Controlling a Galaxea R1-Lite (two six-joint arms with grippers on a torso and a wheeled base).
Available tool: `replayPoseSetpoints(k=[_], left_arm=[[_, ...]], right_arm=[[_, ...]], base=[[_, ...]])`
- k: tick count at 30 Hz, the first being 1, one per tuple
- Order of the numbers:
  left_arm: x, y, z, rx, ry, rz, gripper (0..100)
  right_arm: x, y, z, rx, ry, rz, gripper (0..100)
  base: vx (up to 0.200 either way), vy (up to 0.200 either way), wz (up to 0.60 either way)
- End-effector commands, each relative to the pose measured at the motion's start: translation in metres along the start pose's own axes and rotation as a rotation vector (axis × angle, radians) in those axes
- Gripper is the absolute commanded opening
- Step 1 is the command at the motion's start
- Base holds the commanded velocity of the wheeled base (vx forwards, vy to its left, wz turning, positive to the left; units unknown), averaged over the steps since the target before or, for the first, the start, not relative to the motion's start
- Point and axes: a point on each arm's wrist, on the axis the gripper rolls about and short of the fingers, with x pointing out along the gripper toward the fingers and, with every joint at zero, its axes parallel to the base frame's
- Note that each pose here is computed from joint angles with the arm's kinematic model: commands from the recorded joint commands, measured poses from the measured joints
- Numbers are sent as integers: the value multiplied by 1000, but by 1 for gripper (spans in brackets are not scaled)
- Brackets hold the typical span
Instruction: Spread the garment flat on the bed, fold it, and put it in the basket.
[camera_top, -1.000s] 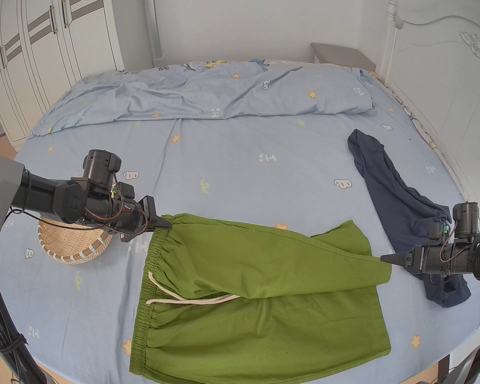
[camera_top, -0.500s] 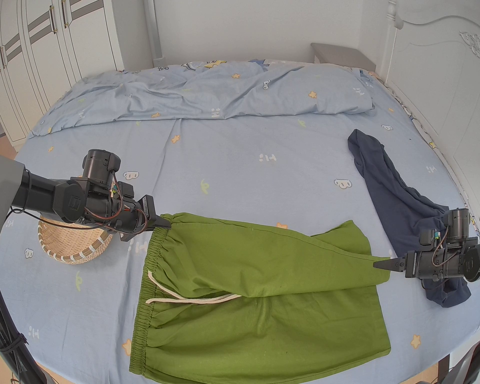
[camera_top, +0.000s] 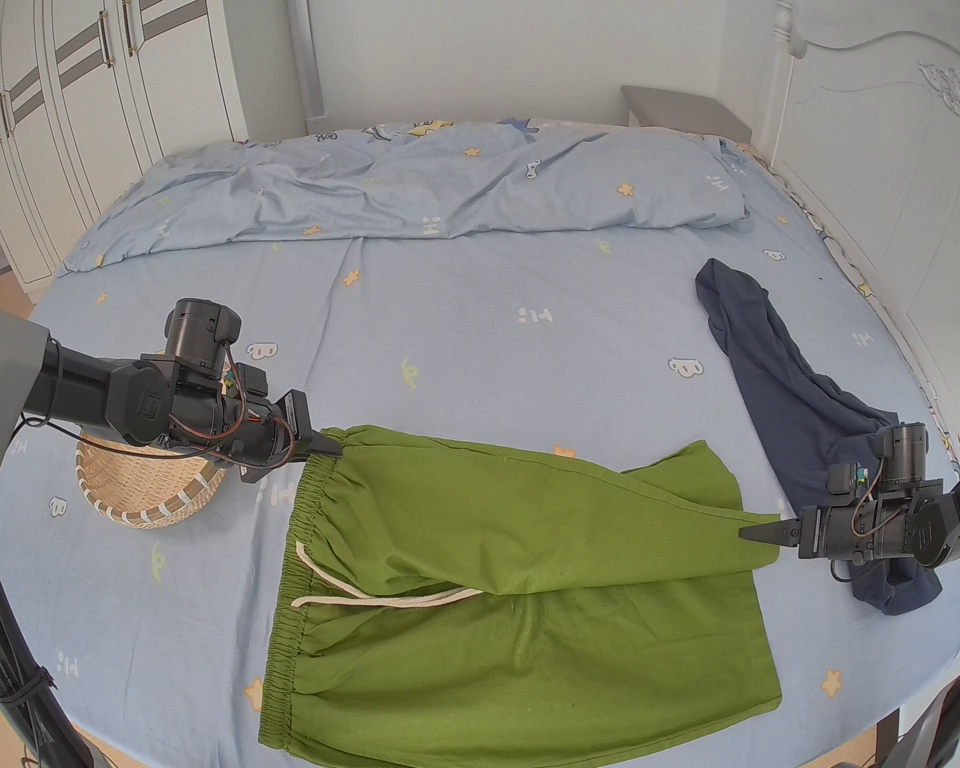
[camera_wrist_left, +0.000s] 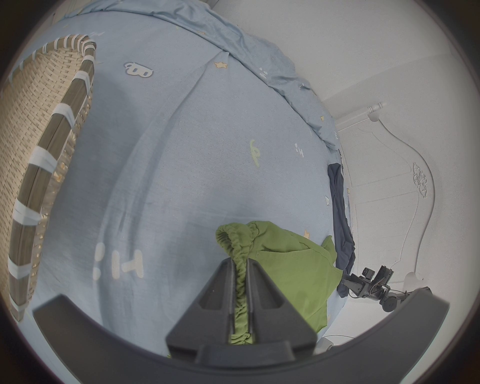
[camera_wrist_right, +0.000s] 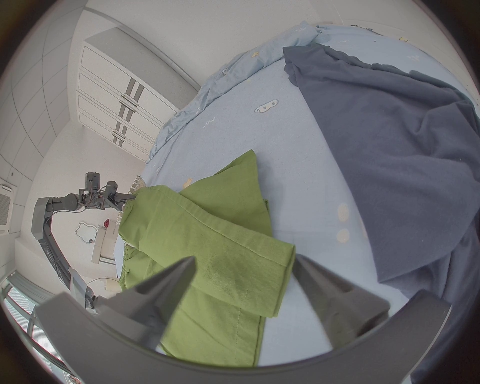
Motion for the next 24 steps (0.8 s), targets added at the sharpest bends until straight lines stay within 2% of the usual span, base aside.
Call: replayPoseSetpoints(k=[1, 11, 15, 17, 18, 19, 20, 21, 24], left_arm=[[0, 1, 0, -2, 1, 1, 0], [0, 0, 0, -2, 4, -5, 0], [0, 1, 0, -4, 4, -3, 0], [-5, 1, 1, -4, -5, -4, 0], [-5, 1, 1, -4, -5, -4, 0], [-8, 1, 1, -6, -11, -7, 0], [-10, 0, 2, -4, -17, -9, 0], [-15, -3, 3, 0, -29, -14, 0], [-20, -3, 5, -3, -48, -17, 0]], right_arm=[[2, -1, -2, 7, 9, 1, 0], [-3, -5, 0, 12, -12, -14, 0], [-9, 2, 3, -3, -31, -10, 0], [-32, 27, 7, -48, -94, 12, 0], [-32, 27, 7, -48, -94, 12, 0], [-43, 45, 7, -78, -125, 42, 0], [-46, 50, 6, -85, -130, 51, 0], [-54, 68, 5, -116, -152, 92, 0], [-75, 102, 8, -141, -200, 168, 0]], base=[[0, 0, 0], [0, 0, 0], [0, 0, 0], [0, 0, 0], [0, 0, 0], [0, 0, 0], [0, 0, 0], [0, 0, 0], [0, 0, 0]])
